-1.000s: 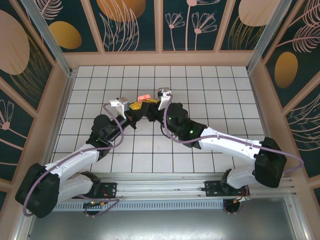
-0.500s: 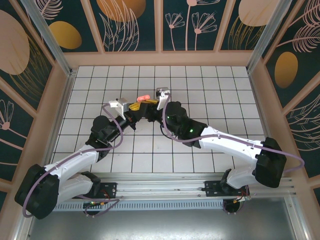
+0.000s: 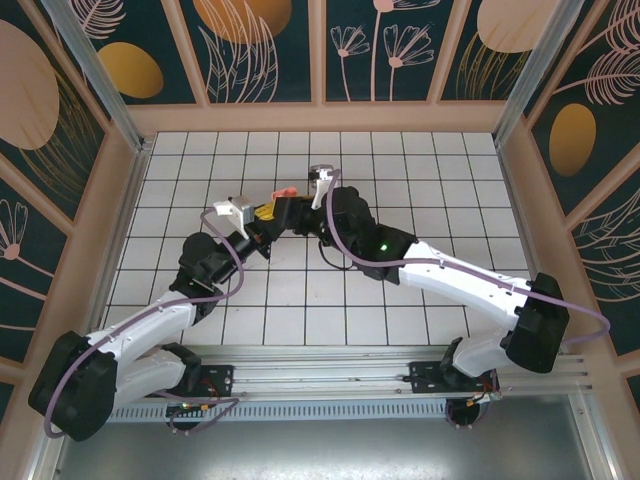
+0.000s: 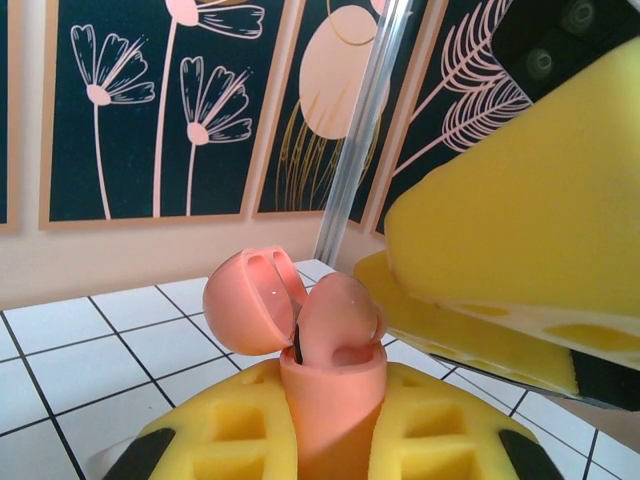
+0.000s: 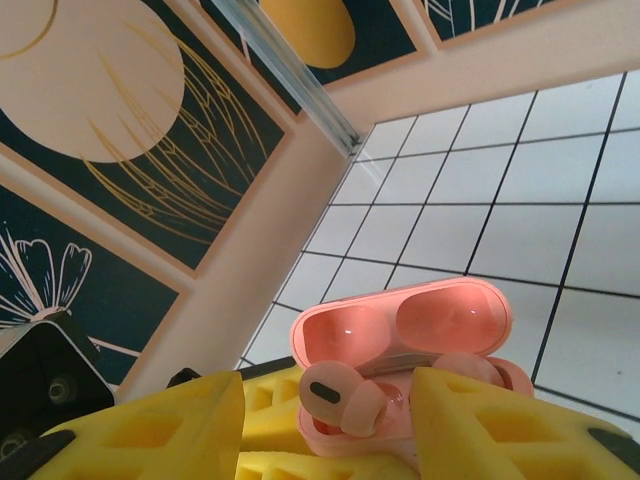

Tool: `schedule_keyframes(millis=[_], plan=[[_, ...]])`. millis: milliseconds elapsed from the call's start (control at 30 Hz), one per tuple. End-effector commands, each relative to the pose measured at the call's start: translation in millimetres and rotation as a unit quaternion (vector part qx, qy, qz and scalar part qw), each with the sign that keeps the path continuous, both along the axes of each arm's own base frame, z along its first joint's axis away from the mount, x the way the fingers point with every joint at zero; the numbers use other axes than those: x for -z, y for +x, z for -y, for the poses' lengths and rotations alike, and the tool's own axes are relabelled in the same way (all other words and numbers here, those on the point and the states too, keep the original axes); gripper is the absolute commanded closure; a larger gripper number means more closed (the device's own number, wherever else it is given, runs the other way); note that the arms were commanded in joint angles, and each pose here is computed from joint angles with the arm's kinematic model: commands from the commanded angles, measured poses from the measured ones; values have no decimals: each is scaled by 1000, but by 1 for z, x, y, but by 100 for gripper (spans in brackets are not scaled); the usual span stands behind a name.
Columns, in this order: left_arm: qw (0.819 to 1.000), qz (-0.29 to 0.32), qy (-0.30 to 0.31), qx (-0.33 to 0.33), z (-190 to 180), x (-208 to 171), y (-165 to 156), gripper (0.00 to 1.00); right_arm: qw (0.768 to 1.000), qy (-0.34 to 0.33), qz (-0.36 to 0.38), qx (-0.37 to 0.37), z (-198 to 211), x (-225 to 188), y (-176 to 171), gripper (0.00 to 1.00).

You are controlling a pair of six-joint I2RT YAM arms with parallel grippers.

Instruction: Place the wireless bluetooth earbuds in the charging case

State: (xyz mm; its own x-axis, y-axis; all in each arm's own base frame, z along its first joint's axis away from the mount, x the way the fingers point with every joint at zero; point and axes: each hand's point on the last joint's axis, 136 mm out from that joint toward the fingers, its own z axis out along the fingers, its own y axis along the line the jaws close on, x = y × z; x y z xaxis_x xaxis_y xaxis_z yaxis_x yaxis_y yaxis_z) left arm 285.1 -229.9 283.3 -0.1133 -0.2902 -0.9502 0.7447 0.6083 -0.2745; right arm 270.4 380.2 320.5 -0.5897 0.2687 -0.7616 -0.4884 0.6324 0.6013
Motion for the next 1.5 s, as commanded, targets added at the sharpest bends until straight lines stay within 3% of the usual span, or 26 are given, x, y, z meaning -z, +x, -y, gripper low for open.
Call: schedule_keyframes(millis=[0,700,1067,1233,1467], plan=[[998,55,-39,4,-5,-36,-10,100,999,-12,-39,4,1,13,3,51],[998,51,-31,15,-3,-32,-13,100,999,36,-11,-17,12,-39,-12,50],[998,44,-26,28,3,-30,-13,100,999,43,13,-29,23,-70,-21,56],[998,45,-16,45,8,-29,-16,100,998,39,21,-37,32,-78,-25,65],[997,48,-13,58,12,-31,-17,100,993,23,28,-109,20,-79,-43,83]])
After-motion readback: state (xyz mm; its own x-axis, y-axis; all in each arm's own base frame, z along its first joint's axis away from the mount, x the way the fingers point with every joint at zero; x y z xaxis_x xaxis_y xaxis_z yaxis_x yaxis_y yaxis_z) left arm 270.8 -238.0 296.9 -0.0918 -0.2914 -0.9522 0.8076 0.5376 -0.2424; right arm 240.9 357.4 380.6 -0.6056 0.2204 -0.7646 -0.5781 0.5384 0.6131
